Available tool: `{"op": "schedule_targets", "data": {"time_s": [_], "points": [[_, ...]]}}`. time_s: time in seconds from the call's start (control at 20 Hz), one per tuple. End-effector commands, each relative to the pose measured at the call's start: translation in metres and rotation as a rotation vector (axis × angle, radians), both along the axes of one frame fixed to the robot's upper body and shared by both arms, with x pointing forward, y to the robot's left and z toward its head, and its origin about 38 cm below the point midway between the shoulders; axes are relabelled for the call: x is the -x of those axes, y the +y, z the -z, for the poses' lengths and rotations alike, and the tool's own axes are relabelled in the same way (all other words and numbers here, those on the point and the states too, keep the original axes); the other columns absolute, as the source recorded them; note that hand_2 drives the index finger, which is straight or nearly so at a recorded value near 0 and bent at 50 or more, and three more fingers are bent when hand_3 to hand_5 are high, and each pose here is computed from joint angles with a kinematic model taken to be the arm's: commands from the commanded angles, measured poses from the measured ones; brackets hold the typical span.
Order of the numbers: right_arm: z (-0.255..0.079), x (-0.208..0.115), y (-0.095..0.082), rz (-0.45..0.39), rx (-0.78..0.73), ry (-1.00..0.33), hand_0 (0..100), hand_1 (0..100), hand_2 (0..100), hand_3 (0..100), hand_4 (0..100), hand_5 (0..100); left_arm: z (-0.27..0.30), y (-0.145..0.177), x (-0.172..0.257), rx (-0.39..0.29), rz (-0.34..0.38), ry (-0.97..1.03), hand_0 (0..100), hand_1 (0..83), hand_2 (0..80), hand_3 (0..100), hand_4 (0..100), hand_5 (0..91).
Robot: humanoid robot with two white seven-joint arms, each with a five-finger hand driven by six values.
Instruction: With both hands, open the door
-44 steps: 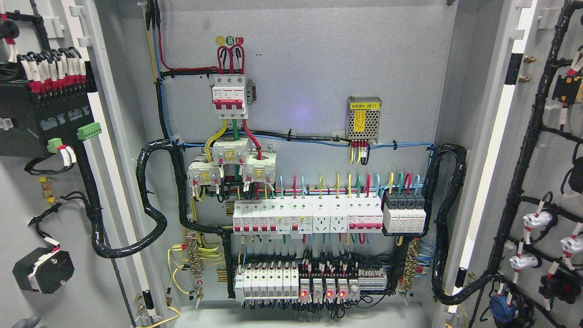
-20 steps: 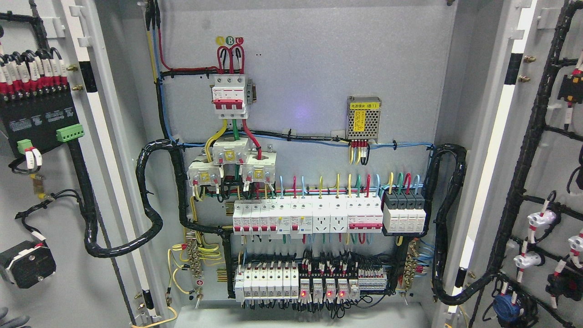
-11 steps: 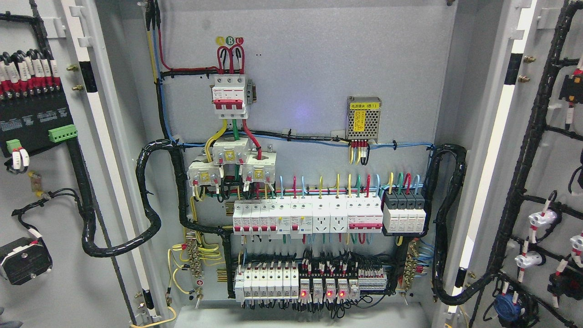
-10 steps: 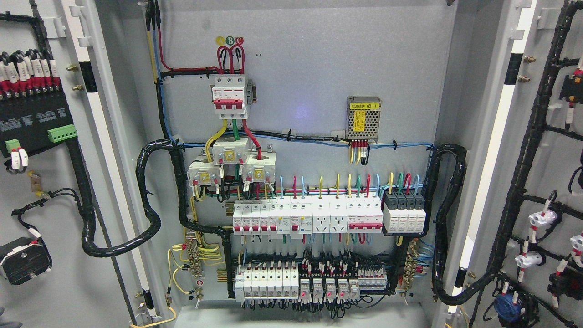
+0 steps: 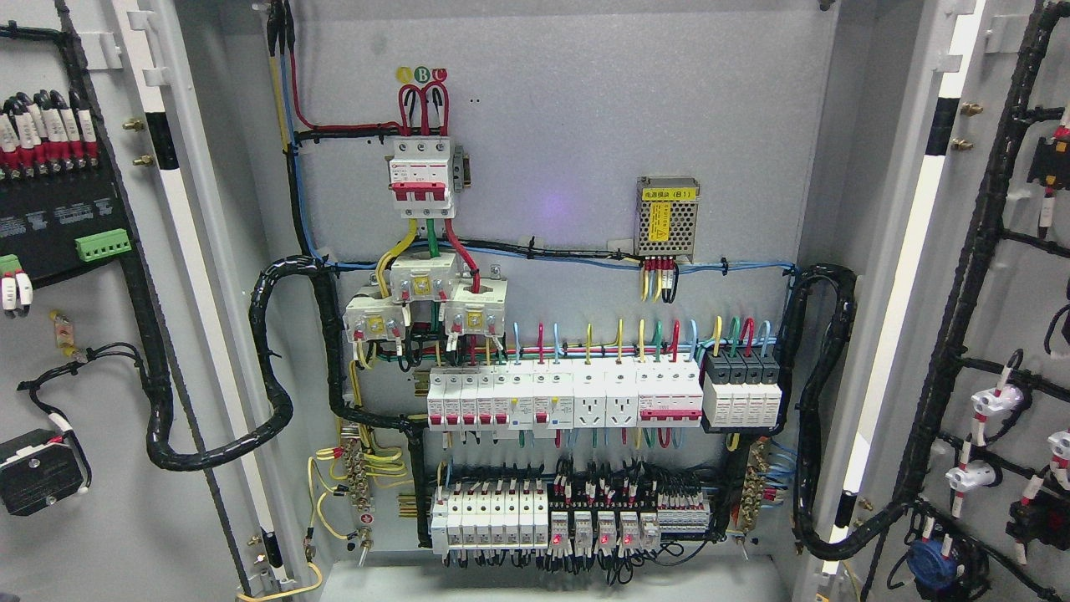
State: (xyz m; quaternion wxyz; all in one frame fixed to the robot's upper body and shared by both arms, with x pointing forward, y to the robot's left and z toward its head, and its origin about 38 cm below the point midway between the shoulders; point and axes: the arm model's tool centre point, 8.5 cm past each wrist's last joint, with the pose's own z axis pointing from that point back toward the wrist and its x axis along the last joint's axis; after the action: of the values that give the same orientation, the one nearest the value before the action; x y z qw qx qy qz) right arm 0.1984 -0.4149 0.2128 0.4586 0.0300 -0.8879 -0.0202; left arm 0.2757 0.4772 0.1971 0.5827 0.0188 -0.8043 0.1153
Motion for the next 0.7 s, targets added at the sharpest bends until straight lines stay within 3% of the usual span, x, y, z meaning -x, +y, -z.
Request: {"op": "schedule_targets", "data": {"time_s": [0.0, 0.65], "points": [[0.0005, 0.0006, 0.0003, -0.007, 0.007, 0.009, 19, 0, 0, 0, 0, 0, -0.0028, 0.0093, -0.0003, -0.006, -0.02, 0.0, 0, 0.0, 0.0, 0, 0, 0.0], [0.0017, -0.0006, 0.0066, -0.031, 0.004, 0.011, 19, 0, 0, 0, 0, 0, -0.0093, 0.0185, -0.0055, 0.043, -0.031, -0.006, 0, 0.0, 0.0, 0, 0, 0.0]]}}
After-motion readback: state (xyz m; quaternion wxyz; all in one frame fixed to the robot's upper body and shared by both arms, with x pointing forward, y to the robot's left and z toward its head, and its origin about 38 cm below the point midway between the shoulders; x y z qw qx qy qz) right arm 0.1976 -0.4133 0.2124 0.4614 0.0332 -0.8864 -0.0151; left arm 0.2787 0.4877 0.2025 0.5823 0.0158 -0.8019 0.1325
